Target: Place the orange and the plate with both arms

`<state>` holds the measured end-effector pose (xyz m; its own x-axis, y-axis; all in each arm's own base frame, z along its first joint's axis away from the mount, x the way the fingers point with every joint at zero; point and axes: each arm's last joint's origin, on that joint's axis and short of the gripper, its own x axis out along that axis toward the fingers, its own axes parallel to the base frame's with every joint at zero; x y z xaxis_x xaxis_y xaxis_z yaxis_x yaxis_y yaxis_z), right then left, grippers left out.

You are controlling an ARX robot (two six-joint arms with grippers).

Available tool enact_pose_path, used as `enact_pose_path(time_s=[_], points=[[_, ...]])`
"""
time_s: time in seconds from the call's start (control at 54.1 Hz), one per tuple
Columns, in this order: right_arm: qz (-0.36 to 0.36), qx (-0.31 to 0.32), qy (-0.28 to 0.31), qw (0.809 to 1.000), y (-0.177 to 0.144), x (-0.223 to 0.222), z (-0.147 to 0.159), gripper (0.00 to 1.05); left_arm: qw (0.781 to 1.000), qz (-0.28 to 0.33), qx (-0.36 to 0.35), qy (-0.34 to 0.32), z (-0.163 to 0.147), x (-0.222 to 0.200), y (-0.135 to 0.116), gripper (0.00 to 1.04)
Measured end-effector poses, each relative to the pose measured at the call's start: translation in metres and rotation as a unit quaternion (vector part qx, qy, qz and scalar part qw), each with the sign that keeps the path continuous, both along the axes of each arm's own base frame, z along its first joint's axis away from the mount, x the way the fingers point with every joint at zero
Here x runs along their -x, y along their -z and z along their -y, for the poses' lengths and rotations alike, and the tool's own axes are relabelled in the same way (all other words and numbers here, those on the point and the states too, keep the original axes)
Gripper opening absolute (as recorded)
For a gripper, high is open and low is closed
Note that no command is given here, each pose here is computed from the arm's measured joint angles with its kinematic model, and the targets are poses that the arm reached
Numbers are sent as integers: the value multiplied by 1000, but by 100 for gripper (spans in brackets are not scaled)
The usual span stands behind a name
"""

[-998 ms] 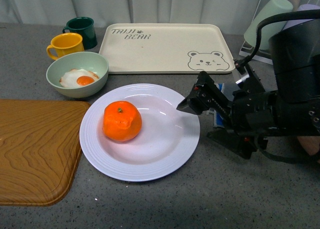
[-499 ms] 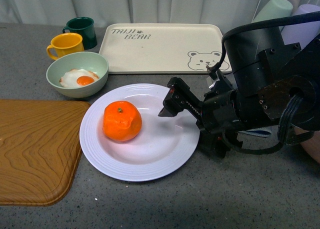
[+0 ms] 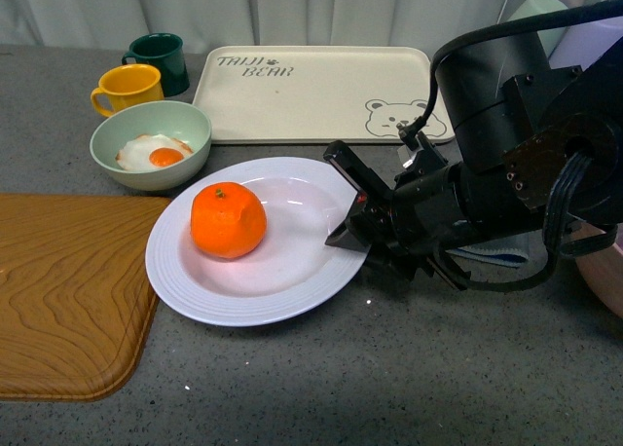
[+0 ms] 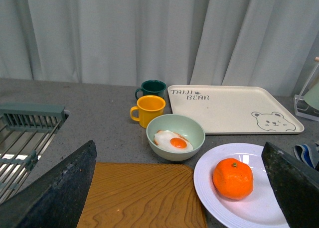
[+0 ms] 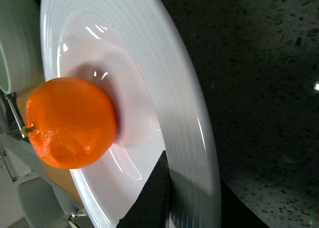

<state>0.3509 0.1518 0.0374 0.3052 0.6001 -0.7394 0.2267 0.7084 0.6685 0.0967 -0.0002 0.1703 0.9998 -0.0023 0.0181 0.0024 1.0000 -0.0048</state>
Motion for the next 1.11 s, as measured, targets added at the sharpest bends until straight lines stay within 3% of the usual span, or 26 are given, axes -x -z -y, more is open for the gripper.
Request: enact_pose_path(time_s=[0.462,0.739,1.109], points=[[101,-76,30,992,-24,-7,17,4,1000,0,0,0,0,0,0,98],[139,-95,56,984,-50,-63,21,4,1000,0,0,0,0,0,0,98],[108,-70,80,988,-17,-159,21,4,1000,0,0,0,0,0,0,98]])
